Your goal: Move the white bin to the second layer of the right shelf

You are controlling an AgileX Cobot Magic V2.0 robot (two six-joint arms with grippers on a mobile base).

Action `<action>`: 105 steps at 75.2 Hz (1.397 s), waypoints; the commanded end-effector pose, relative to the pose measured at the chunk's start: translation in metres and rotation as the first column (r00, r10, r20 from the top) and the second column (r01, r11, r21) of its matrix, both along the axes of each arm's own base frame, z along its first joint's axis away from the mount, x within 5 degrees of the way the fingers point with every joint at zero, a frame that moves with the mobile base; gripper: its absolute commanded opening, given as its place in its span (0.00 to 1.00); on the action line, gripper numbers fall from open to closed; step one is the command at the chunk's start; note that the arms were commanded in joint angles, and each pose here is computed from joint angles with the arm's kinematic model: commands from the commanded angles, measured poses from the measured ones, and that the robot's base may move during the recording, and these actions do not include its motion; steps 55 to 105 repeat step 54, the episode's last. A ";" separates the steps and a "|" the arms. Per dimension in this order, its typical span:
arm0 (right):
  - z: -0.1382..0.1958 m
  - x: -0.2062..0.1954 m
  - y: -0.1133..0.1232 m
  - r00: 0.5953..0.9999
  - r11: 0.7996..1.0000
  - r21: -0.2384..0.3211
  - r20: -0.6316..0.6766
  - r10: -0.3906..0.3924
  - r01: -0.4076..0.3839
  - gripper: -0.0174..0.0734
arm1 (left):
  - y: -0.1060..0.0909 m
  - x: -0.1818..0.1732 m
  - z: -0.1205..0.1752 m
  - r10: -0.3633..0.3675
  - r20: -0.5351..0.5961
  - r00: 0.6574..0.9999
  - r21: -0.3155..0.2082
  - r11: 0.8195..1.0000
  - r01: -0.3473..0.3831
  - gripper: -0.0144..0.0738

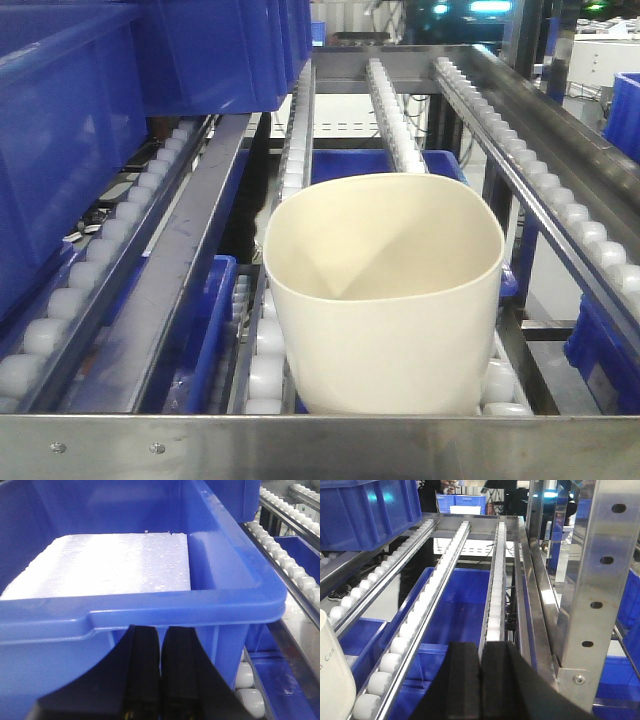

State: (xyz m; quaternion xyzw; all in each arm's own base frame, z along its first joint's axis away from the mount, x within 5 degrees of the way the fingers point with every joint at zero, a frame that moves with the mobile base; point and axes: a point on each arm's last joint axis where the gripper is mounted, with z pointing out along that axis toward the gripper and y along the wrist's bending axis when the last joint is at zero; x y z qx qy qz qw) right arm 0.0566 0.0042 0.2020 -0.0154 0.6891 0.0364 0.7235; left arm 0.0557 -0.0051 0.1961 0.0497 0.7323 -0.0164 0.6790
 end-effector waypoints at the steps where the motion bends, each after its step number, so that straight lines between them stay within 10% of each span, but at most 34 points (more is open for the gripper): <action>1: 0.015 -0.003 -0.001 0.992 1.000 -0.002 0.124 -0.011 0.012 0.25 | 0.000 0.001 -0.004 -0.005 0.064 0.998 -0.011 1.000 0.006 0.26; 105: 0.015 -0.003 -0.001 0.992 1.000 -0.002 0.124 -0.011 0.012 0.25 | 0.000 0.001 -0.004 -0.005 0.064 0.998 -0.011 1.000 0.006 0.26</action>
